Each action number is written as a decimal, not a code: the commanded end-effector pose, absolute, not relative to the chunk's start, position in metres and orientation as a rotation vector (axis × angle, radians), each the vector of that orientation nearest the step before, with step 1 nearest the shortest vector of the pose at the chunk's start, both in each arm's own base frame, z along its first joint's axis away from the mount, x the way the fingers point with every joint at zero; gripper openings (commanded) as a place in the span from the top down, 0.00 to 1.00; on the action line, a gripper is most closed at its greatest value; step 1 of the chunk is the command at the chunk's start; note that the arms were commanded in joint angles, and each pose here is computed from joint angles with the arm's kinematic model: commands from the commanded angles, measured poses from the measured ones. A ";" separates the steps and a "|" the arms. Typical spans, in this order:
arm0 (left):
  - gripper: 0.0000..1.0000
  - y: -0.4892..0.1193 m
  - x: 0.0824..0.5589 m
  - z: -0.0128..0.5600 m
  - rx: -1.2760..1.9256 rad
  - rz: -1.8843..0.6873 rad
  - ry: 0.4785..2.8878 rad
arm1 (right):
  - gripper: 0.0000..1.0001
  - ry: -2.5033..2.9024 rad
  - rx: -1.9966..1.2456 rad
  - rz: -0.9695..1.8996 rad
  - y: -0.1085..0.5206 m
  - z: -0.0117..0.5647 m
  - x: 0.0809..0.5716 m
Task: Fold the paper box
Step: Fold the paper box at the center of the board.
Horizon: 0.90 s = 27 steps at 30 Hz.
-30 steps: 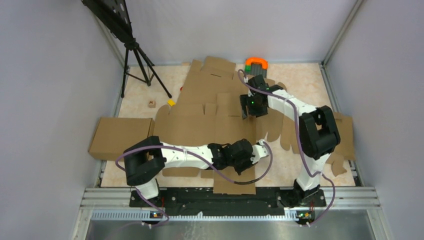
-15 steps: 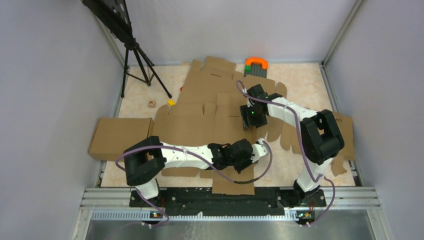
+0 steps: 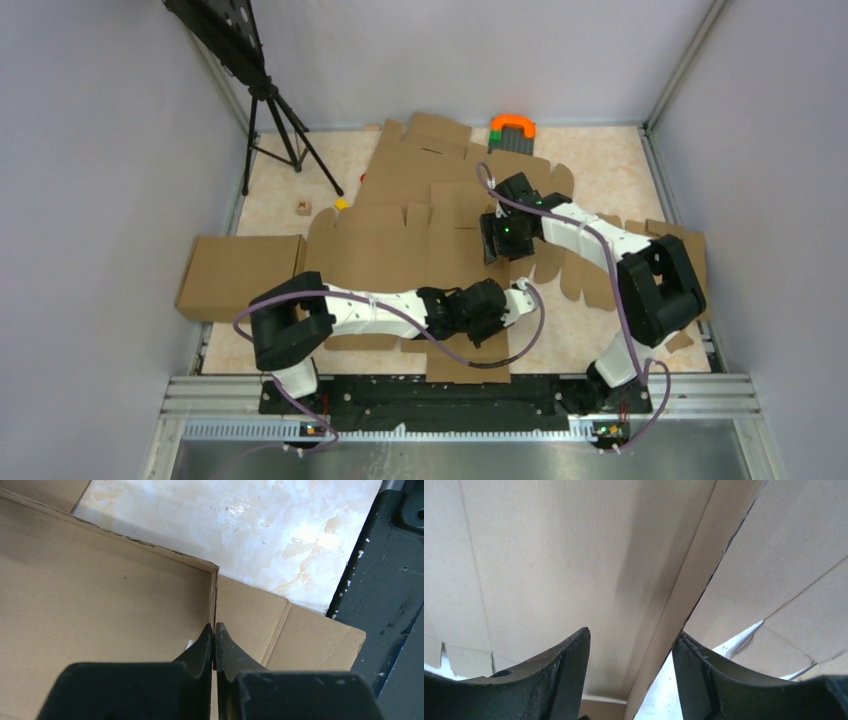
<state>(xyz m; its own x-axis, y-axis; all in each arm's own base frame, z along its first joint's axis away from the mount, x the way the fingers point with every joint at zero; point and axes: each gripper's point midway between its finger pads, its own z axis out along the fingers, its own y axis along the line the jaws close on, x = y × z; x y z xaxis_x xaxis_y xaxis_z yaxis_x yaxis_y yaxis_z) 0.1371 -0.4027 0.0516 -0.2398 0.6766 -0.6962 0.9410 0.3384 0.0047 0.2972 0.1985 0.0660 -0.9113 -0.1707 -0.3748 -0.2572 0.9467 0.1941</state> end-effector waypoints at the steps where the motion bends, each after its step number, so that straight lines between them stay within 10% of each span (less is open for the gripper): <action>1: 1.00 -0.406 0.142 0.052 1.408 -0.560 2.000 | 0.40 2.706 -0.291 0.437 0.208 0.084 0.286; 22: 0.74 -0.402 0.165 0.052 1.350 -0.400 2.003 | 0.57 2.719 -0.316 0.389 0.215 0.078 0.277; 27: 0.47 -0.397 0.170 0.061 1.256 -0.381 2.044 | 0.62 2.734 -0.314 0.339 0.213 0.074 0.278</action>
<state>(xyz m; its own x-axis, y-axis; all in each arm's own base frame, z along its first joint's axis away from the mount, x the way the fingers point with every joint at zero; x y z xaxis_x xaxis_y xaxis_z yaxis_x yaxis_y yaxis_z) 0.1552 -0.3925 0.0395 -0.2497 0.7151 -0.6529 0.9094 0.4048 0.0955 0.2713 0.2005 0.0640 -0.9142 -0.1788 -0.3636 -0.2599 0.9472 0.1879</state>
